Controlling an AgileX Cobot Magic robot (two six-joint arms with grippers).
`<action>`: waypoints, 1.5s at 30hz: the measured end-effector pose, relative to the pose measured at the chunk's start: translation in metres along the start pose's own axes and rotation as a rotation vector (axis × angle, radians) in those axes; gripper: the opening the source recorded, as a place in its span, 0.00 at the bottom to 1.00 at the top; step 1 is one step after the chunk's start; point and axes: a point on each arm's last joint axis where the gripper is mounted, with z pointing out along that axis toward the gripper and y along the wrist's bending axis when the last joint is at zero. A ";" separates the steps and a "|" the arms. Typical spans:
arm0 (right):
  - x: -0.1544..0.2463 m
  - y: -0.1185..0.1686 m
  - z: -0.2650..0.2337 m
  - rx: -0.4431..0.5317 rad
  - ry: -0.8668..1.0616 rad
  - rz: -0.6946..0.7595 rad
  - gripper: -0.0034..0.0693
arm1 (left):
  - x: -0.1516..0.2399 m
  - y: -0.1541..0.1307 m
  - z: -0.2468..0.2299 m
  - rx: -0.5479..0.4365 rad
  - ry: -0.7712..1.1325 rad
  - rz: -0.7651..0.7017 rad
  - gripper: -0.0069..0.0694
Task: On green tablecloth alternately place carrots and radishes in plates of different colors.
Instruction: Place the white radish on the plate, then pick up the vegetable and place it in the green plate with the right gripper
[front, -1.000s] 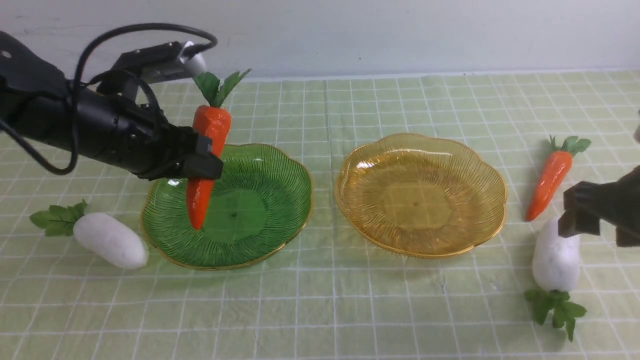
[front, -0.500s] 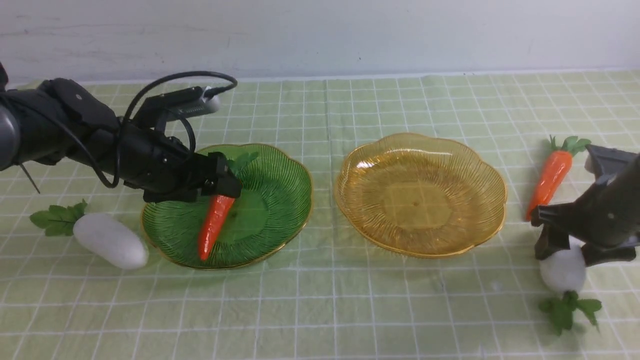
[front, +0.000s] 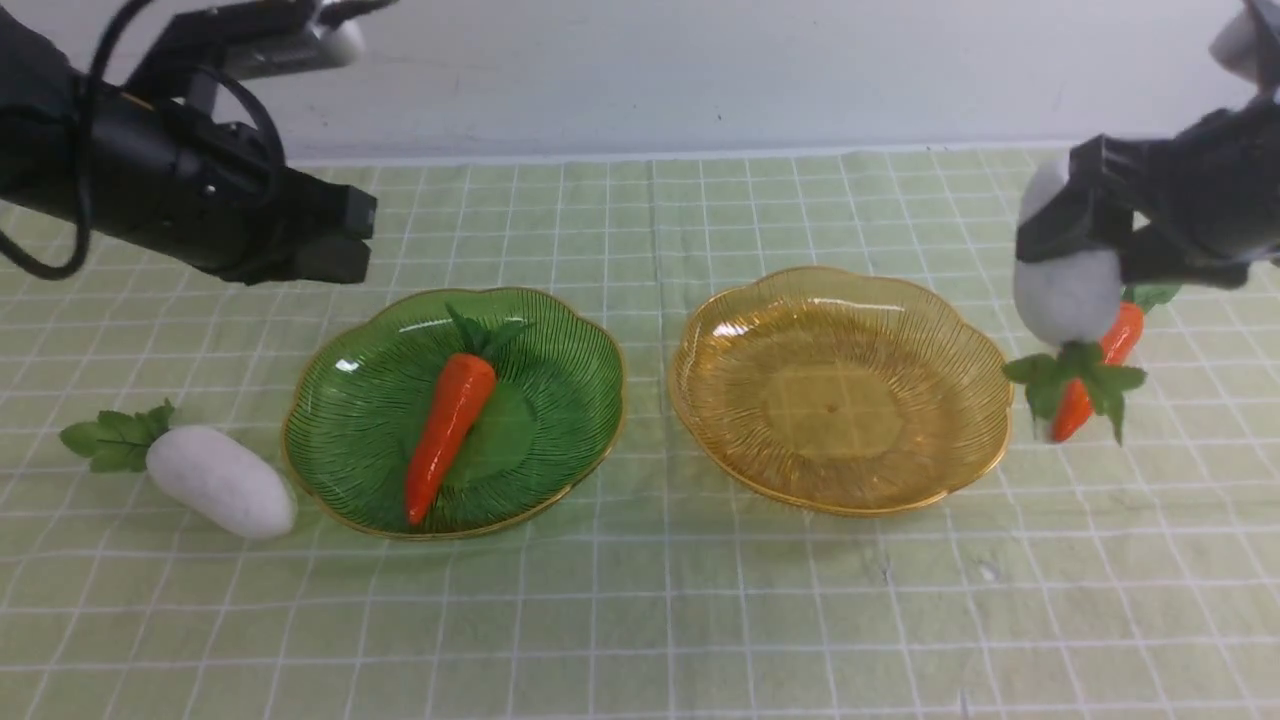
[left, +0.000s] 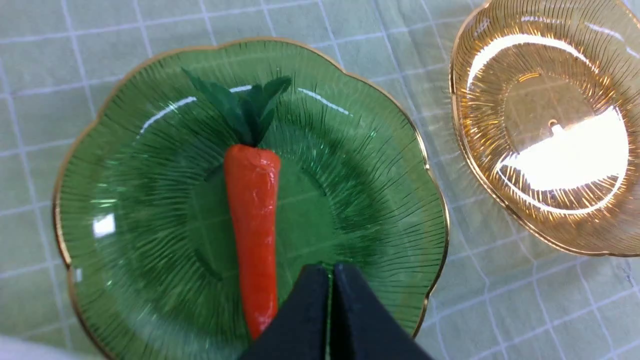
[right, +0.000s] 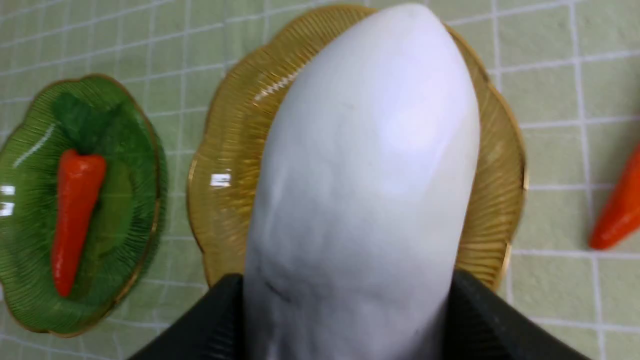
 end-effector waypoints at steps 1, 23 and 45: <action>-0.003 0.004 0.005 -0.013 -0.002 -0.010 0.66 | 0.001 0.002 -0.006 -0.005 0.002 -0.007 0.08; -0.014 -0.016 0.133 0.023 0.280 -0.072 0.85 | 0.058 0.074 -0.020 -0.111 0.132 -0.323 0.08; -0.039 -0.152 0.148 0.441 0.234 0.188 0.88 | 0.063 0.042 -0.064 -0.075 0.126 -0.245 0.08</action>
